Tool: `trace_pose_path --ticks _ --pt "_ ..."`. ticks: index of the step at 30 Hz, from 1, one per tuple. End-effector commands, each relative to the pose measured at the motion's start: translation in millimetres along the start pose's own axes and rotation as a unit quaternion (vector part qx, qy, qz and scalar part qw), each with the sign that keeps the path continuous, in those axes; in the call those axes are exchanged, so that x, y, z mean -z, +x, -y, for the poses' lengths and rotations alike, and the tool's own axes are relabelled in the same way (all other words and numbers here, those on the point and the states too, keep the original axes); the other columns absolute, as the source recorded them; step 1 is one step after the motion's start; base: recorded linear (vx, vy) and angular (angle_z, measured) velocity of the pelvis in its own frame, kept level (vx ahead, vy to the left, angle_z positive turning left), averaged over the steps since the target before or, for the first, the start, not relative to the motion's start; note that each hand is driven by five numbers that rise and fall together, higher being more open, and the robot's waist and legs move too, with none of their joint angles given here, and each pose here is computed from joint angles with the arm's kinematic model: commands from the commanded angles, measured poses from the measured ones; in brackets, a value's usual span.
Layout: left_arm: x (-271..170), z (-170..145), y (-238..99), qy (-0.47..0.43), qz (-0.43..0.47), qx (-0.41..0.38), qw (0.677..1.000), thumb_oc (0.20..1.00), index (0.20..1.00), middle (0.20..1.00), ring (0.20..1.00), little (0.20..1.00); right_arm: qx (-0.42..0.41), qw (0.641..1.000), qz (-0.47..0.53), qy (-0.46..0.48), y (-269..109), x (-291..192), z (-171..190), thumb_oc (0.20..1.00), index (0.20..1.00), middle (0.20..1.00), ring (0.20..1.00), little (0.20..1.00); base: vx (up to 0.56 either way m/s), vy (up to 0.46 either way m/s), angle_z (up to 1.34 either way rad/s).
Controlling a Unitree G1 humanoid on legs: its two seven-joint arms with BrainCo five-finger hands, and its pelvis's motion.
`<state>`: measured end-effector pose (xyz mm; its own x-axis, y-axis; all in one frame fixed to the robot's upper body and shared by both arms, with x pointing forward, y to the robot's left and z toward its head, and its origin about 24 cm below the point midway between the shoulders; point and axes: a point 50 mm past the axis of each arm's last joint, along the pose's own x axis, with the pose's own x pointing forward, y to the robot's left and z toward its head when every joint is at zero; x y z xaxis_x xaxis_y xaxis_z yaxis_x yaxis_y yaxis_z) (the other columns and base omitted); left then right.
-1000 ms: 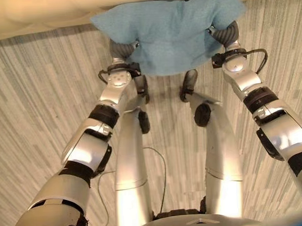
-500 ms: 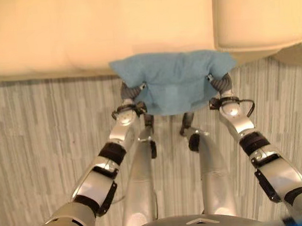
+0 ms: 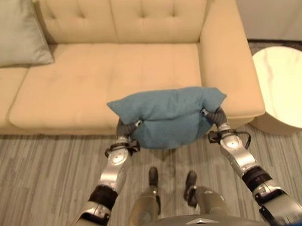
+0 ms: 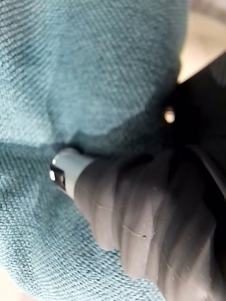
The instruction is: Pick up all the scattered cushions and arrange them neatly on the sofa.
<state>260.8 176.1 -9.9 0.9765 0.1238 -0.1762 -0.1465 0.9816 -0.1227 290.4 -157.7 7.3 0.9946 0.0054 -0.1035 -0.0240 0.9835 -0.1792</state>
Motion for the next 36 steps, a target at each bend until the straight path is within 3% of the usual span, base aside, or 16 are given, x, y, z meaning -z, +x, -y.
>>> trace_pose_path --ticks 1,8,24,36 --pt "-34.4 20.5 9.5 -0.001 0.086 0.064 0.994 0.200 0.200 0.200 0.200 0.200 -0.041 0.995 0.094 0.017 6.4 -37.4 -16.3 0.200 0.200 0.200 0.200 0.200 0.18 0.232 -0.02" --pt "-25.9 10.5 4.8 -0.004 0.065 0.057 0.996 0.200 0.200 0.200 0.200 0.200 -0.050 0.992 0.111 0.016 5.4 -46.7 -19.7 0.200 0.200 0.200 0.200 0.200 0.04 0.152 -0.12" --pt "-26.0 40.6 6.4 -0.024 0.067 0.097 0.993 0.200 0.200 0.200 0.200 0.200 0.008 0.993 0.115 -0.019 4.3 -47.6 14.6 0.200 0.200 0.200 0.200 0.200 0.06 -0.063 0.61" --pt "-24.0 23.6 0.9 0.013 0.059 0.094 0.994 0.200 0.200 0.200 0.200 0.200 -0.006 0.994 0.112 -0.009 5.1 -47.6 4.8 0.200 0.200 0.200 0.200 0.200 0.12 0.082 0.24"
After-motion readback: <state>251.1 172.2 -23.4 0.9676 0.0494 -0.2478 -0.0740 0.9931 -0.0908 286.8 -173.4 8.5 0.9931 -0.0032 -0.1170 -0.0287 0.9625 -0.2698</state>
